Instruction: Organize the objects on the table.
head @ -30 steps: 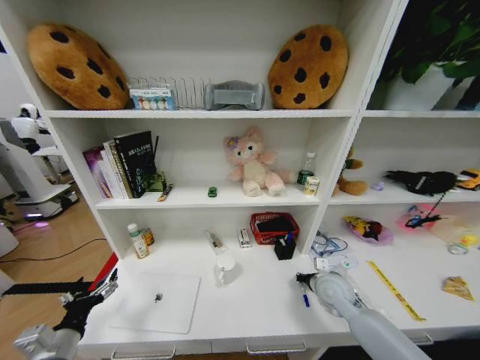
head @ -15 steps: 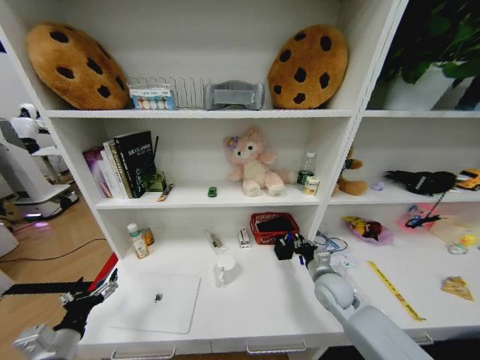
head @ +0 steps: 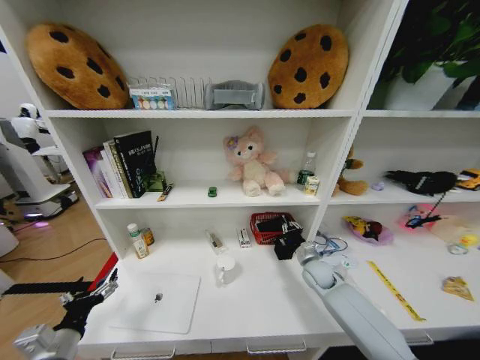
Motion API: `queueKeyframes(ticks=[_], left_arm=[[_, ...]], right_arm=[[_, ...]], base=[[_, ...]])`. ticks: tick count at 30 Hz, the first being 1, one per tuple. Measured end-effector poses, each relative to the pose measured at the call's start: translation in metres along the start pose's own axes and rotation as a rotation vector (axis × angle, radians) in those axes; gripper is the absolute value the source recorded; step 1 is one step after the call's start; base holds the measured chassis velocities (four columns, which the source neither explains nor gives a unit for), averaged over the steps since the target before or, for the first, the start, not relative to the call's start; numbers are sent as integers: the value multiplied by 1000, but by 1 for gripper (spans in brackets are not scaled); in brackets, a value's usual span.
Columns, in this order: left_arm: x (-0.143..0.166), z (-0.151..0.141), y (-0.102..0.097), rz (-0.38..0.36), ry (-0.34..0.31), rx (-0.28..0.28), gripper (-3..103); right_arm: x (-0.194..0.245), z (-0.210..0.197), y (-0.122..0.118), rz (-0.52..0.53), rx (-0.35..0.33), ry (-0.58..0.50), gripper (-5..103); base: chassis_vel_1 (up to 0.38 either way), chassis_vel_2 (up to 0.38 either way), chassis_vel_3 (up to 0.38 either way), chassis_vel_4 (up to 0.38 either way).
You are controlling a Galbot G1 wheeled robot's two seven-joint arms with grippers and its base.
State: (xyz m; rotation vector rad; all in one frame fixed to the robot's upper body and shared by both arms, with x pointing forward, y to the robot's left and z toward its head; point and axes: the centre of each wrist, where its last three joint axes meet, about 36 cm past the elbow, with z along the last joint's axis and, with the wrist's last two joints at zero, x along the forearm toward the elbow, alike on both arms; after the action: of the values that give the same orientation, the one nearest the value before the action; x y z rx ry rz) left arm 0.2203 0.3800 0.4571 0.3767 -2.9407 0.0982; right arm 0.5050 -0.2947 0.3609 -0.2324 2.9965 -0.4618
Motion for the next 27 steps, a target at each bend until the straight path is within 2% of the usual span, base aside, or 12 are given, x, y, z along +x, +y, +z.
queueKeyframes(ticks=[7, 9, 11, 13, 14, 17, 18, 20, 21, 22, 25, 27], left_arm=[[0, 0, 0, 0, 0, 0, 100], [0, 0, 0, 0, 0, 0, 100], [0, 0, 0, 0, 0, 0, 100], [0, 0, 0, 0, 0, 0, 100], [0, 0, 0, 0, 0, 0, 100], [0, 0, 0, 0, 0, 0, 100], [0, 0, 0, 0, 0, 0, 100], [0, 0, 0, 0, 0, 0, 100], [0, 0, 0, 0, 0, 0, 100], [0, 0, 0, 0, 0, 0, 100], [0, 0, 0, 0, 0, 0, 100], [0, 0, 0, 0, 0, 0, 100]], right_arm=[[18, 8, 7, 2, -14, 36, 8], [28, 9, 8, 0, -19, 50, 18], [29, 8, 8, 3, -22, 52, 18], [32, 1, 7, 14, -42, 52, 28], [32, 1, 7, 14, -42, 52, 28], [35, -11, 3, 28, -62, 45, 44], [35, -11, 3, 28, -62, 45, 44], [45, -26, -1, 38, -88, 42, 55], [45, -26, -1, 38, -88, 42, 55], [55, -37, 0, 38, -109, 44, 66], [71, -50, 2, 31, -136, 55, 71], [95, -58, 4, 33, -155, 75, 83]], base=[[0, 0, 0, 0], [0, 0, 0, 0], [0, 0, 0, 0], [0, 0, 0, 0], [0, 0, 0, 0], [0, 0, 0, 0], [0, 0, 0, 0], [0, 0, 0, 0], [0, 0, 0, 0], [0, 0, 0, 0], [0, 0, 0, 0], [0, 0, 0, 0]])
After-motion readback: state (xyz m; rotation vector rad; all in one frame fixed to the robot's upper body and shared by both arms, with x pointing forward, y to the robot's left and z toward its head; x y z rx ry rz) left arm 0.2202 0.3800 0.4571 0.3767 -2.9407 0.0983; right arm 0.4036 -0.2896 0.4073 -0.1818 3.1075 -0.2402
